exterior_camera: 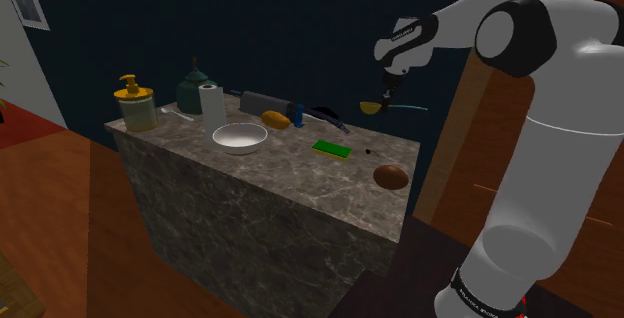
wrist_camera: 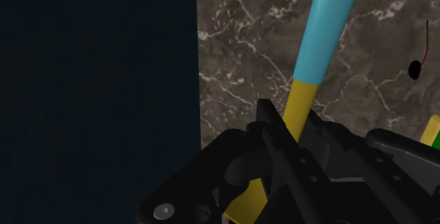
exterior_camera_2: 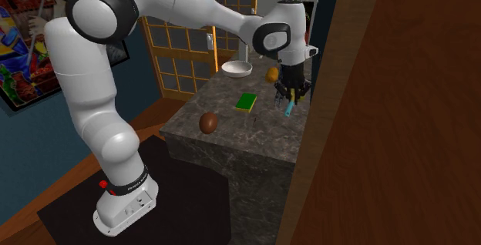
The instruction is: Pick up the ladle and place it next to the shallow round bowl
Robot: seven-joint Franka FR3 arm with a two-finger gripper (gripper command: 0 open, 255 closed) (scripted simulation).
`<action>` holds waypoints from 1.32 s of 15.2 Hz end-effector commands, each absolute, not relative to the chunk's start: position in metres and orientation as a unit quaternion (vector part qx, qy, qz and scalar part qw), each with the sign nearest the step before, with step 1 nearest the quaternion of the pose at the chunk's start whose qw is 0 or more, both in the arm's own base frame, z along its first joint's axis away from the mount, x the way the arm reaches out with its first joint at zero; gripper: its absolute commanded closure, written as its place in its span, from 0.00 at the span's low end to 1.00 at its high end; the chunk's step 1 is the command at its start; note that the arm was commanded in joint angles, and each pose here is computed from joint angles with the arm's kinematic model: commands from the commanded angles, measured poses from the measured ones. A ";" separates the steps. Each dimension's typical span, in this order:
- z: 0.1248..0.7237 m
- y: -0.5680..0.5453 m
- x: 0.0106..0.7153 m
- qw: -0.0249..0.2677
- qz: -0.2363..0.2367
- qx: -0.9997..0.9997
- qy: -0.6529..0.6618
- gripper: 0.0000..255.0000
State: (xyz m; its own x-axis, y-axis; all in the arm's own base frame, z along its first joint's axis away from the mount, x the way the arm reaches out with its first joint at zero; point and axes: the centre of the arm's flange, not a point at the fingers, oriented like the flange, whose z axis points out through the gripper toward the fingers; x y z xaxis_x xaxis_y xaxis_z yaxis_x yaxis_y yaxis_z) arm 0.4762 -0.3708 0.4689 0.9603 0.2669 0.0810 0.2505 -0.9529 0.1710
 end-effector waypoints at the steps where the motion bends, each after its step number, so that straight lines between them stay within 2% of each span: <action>1: 0.471 -0.351 0.479 0.080 0.051 0.987 0.131 1.00; 20: 0.471 -0.102 0.502 0.080 0.051 0.987 0.131 1.00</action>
